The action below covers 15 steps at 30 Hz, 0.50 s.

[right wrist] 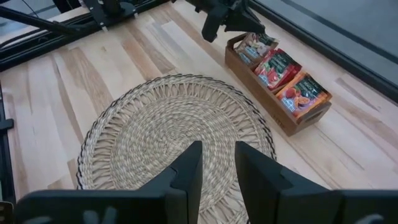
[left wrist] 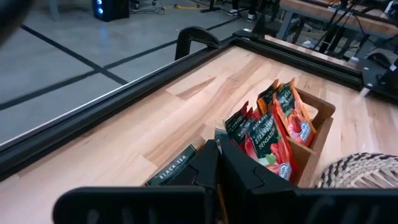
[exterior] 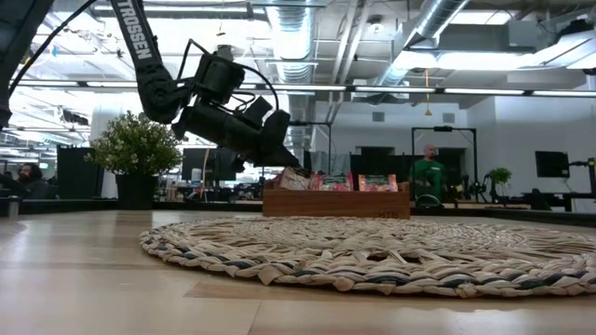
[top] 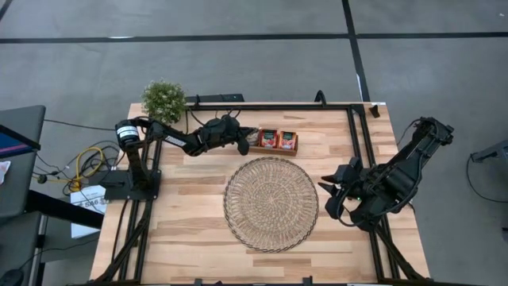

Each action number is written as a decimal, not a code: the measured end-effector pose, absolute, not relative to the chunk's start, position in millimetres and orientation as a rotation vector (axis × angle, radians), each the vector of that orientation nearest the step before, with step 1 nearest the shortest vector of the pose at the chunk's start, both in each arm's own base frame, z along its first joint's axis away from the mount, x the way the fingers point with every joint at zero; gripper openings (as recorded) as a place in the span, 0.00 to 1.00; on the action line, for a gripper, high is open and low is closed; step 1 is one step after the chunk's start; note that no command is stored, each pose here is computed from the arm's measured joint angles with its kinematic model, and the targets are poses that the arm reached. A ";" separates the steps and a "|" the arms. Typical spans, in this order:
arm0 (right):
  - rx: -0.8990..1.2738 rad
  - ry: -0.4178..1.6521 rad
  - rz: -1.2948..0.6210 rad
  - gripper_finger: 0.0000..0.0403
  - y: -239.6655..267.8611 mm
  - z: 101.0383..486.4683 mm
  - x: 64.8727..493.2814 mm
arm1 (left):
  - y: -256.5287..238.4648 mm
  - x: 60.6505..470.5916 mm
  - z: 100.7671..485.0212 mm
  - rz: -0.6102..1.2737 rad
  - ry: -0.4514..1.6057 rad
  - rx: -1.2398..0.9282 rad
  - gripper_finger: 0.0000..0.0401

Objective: Pick & Place Tea
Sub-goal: Put the brown tea bag into the left section of the wooden organizer

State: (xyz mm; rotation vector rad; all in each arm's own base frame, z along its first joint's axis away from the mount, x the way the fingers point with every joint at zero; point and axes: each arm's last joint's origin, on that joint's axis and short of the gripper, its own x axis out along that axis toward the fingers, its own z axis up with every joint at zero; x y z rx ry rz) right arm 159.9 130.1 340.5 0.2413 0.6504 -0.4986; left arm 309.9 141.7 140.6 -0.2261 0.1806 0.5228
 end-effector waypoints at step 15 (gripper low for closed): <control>0.241 0.650 -0.499 0.21 130.1 340.5 159.9 | 142.9 309.0 139.9 0.576 0.186 -0.216 0.00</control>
